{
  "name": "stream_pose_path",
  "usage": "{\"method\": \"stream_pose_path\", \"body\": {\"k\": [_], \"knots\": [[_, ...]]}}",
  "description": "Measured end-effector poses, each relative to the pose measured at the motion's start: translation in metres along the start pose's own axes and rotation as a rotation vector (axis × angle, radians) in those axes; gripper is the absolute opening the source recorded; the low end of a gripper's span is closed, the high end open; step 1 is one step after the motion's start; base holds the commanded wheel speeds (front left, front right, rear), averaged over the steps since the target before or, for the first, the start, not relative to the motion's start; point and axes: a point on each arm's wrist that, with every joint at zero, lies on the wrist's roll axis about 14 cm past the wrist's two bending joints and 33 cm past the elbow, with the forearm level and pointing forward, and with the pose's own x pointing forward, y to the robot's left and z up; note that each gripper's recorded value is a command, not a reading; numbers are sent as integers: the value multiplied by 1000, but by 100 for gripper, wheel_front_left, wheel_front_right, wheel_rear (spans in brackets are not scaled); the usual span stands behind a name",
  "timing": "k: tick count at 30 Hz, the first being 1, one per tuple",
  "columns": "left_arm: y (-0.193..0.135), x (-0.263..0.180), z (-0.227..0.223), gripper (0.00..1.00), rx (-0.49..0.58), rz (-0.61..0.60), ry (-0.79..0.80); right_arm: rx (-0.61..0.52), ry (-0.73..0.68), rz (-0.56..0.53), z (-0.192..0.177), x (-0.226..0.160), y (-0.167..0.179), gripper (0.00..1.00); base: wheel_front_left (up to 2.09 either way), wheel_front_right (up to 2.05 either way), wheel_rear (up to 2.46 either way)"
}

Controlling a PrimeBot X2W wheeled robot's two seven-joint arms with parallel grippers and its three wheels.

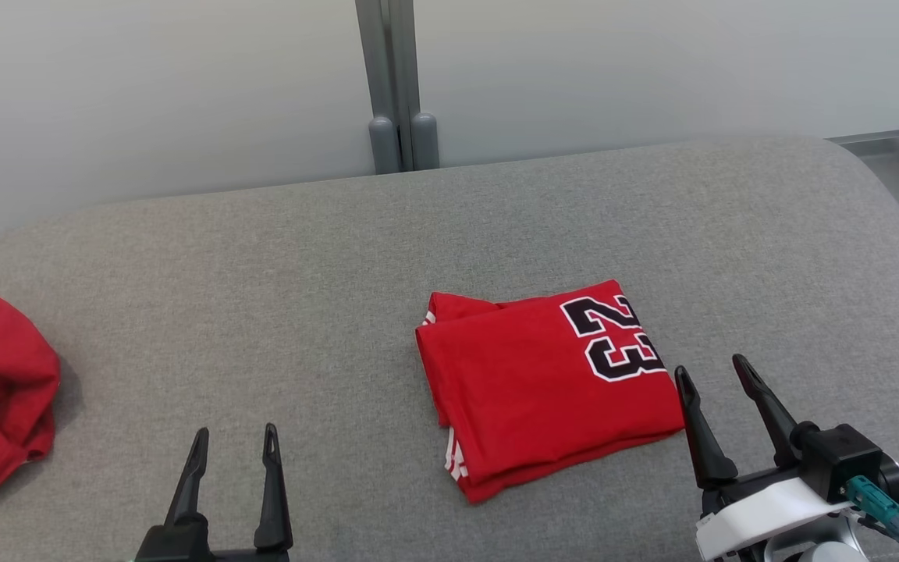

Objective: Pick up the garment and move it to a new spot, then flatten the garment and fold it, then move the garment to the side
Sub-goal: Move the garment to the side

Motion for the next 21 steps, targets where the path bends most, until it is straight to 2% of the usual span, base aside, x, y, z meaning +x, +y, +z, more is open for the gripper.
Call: {"method": "stream_pose_path", "body": {"k": [21], "knots": [[1, 0, -3, 100, -1, 3, 8, 6, 4, 7, -1, 1, 3, 100, 0, 0, 0]]}}
